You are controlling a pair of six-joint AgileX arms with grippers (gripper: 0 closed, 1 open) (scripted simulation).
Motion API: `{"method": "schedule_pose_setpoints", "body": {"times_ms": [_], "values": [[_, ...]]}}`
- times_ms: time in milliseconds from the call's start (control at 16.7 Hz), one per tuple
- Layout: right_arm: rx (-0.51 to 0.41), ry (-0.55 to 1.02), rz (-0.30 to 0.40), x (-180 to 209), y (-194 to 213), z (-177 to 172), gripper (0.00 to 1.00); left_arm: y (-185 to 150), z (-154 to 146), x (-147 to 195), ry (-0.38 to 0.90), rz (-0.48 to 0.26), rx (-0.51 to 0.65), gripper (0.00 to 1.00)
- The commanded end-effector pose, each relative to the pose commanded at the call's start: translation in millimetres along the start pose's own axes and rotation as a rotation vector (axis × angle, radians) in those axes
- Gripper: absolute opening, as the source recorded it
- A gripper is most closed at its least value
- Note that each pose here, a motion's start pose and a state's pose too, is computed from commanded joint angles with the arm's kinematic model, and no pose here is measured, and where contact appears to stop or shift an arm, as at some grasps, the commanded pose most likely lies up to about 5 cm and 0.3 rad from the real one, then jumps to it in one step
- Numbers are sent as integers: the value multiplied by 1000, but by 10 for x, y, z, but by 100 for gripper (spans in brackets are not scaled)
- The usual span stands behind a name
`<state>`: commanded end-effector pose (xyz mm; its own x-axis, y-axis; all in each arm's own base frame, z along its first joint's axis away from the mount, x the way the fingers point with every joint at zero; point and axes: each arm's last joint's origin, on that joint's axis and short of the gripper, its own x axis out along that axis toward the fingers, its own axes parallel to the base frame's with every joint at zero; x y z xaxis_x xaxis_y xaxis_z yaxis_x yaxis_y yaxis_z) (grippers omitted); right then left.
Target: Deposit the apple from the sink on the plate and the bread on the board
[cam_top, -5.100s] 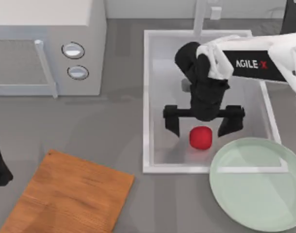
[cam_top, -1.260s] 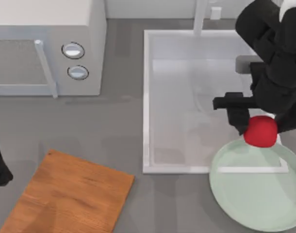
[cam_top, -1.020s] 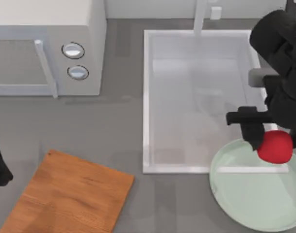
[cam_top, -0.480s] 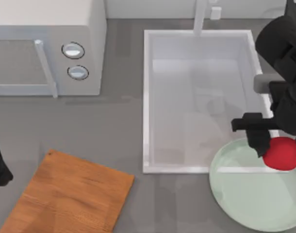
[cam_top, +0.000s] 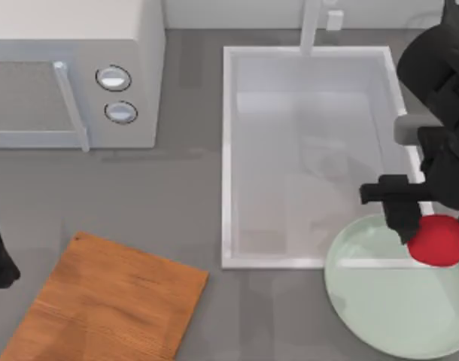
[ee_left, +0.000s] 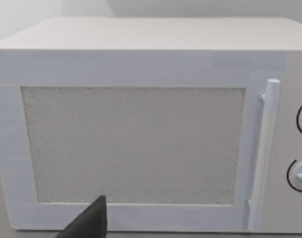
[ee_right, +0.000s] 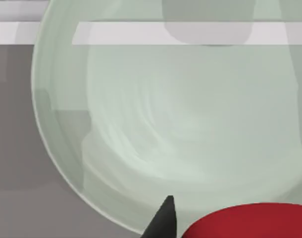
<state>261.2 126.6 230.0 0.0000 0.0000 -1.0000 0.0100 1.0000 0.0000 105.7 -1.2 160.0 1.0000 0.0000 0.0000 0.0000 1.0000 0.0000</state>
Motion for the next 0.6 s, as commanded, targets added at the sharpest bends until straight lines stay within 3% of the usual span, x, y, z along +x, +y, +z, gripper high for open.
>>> {"method": "schedule_pose_setpoints", "body": {"times_ms": [240,600], "values": [[0,0,0,0,0,0,98,0,0,0,0,0,0,100],[0,0,0,0,0,0,100,0,0,0,0,0,0,100]]}}
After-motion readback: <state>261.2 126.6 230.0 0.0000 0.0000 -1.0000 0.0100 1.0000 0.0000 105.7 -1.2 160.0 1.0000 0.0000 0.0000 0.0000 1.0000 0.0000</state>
